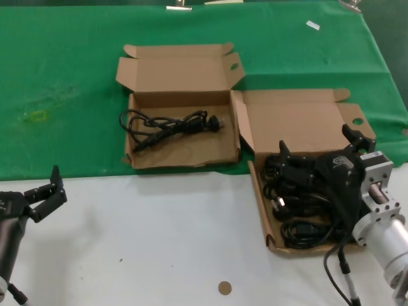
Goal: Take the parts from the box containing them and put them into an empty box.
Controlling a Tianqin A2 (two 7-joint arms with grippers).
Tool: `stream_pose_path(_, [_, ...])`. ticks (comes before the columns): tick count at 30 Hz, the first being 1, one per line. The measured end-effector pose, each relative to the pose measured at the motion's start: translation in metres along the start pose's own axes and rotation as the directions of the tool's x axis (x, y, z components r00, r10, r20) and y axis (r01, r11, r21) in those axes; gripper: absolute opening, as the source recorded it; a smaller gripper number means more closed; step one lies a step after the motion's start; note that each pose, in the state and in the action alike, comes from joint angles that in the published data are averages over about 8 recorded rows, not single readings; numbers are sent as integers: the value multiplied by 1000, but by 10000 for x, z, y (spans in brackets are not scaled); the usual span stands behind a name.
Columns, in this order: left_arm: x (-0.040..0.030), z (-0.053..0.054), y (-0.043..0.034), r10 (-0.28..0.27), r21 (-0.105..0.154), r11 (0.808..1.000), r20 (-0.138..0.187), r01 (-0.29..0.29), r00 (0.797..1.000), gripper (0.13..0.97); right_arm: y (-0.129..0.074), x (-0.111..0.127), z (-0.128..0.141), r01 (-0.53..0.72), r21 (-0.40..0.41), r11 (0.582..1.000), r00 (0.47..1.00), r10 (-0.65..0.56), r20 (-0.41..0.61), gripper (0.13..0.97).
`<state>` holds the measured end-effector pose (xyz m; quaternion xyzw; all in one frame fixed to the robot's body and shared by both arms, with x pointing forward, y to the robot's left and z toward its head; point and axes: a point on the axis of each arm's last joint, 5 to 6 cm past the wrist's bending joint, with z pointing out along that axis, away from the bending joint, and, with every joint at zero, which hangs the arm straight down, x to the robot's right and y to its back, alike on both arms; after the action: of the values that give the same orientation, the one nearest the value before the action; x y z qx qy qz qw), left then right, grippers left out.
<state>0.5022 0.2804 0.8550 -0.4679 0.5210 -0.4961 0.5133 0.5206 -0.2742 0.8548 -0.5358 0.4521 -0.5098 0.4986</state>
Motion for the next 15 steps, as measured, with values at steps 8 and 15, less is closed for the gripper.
stream_pose_path(8, [0, 0, 0, 0, 0, 1000, 0, 0, 1000, 966, 0, 0, 0, 0, 0, 1000, 1000, 0, 0, 966])
stream_pose_path(15, [0, 0, 0, 0, 0, 1000, 0, 0, 1000, 966, 0, 0, 0, 0, 0, 1000, 1000, 0, 0, 966])
